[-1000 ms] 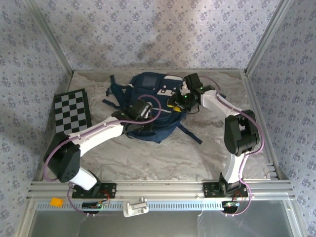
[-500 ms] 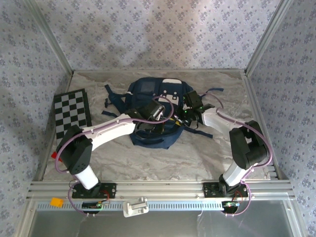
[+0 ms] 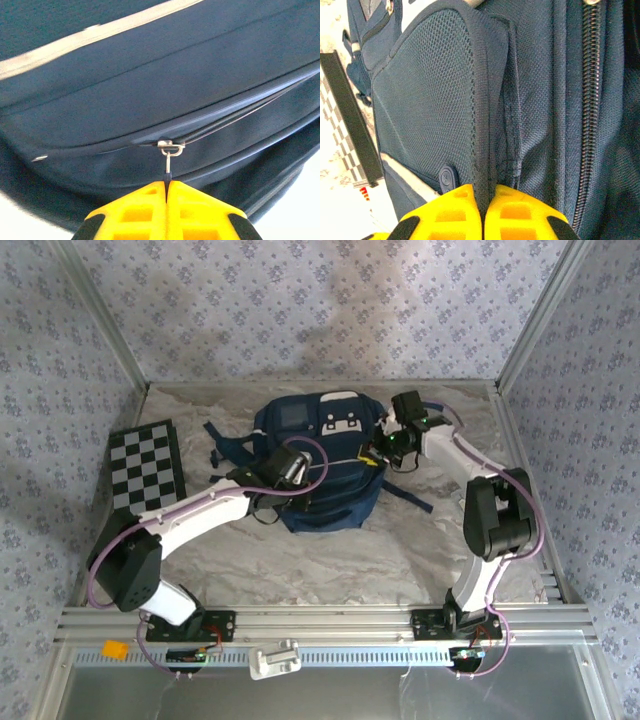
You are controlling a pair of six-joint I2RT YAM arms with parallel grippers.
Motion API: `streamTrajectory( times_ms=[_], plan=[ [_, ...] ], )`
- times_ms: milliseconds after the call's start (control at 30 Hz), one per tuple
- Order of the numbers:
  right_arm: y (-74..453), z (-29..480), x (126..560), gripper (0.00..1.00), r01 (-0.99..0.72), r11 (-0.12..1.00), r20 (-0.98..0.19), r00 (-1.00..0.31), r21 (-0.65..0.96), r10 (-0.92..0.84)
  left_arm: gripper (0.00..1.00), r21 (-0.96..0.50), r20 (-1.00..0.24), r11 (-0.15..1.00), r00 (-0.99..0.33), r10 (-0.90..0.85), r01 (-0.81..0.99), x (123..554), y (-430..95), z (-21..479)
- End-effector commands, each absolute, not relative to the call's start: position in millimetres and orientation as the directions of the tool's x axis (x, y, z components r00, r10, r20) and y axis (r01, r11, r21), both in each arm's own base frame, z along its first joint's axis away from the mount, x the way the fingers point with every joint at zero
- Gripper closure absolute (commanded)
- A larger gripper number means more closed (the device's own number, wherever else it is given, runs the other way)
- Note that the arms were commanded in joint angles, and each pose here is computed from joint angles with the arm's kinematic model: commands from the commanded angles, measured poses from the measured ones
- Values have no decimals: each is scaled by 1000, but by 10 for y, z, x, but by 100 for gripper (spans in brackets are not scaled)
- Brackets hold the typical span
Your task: Pack the student bag
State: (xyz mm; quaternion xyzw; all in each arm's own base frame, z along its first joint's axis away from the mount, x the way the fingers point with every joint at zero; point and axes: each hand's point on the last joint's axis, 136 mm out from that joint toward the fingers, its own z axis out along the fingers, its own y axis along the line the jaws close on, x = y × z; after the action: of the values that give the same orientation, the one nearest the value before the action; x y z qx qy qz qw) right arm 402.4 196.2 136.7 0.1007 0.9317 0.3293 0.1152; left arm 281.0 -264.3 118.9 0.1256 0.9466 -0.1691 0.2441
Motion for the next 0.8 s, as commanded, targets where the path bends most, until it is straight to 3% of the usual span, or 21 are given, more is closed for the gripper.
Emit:
streamTrajectory(
  times_ms=[0,67,200,267,367,467,600,767],
  plan=[
    [1640,1450,4370,92,87,802,-244,-928,591,281,100,-215,-481,913,-851,210,347,2723,-2485,1124],
    [1771,1463,4301,66,124,761,-178,-937,637,302,100,-266,-512,886,-835,203,379,2742,-2636,1234],
    [1939,1589,3870,41,203,755,-137,-922,623,361,100,-383,-535,832,-830,155,402,2784,-2917,1393],
    [2004,1562,3649,34,264,723,-96,-905,638,415,100,-402,-535,814,-829,163,420,2801,-3001,1413],
    [2170,1395,3438,32,326,675,-42,-883,662,468,100,-382,-546,813,-817,184,438,2832,-3013,1412],
    [2346,1343,3476,40,319,653,-54,-874,687,483,100,-366,-545,817,-814,200,445,2841,-2993,1386],
    [2290,1294,3606,66,301,702,-108,-873,645,475,100,-338,-534,829,-816,220,445,2830,-2944,1341],
    [1983,1240,3674,100,291,762,-155,-878,578,453,100,-180,-563,895,-789,247,408,2897,-2515,1191]
  ],
)
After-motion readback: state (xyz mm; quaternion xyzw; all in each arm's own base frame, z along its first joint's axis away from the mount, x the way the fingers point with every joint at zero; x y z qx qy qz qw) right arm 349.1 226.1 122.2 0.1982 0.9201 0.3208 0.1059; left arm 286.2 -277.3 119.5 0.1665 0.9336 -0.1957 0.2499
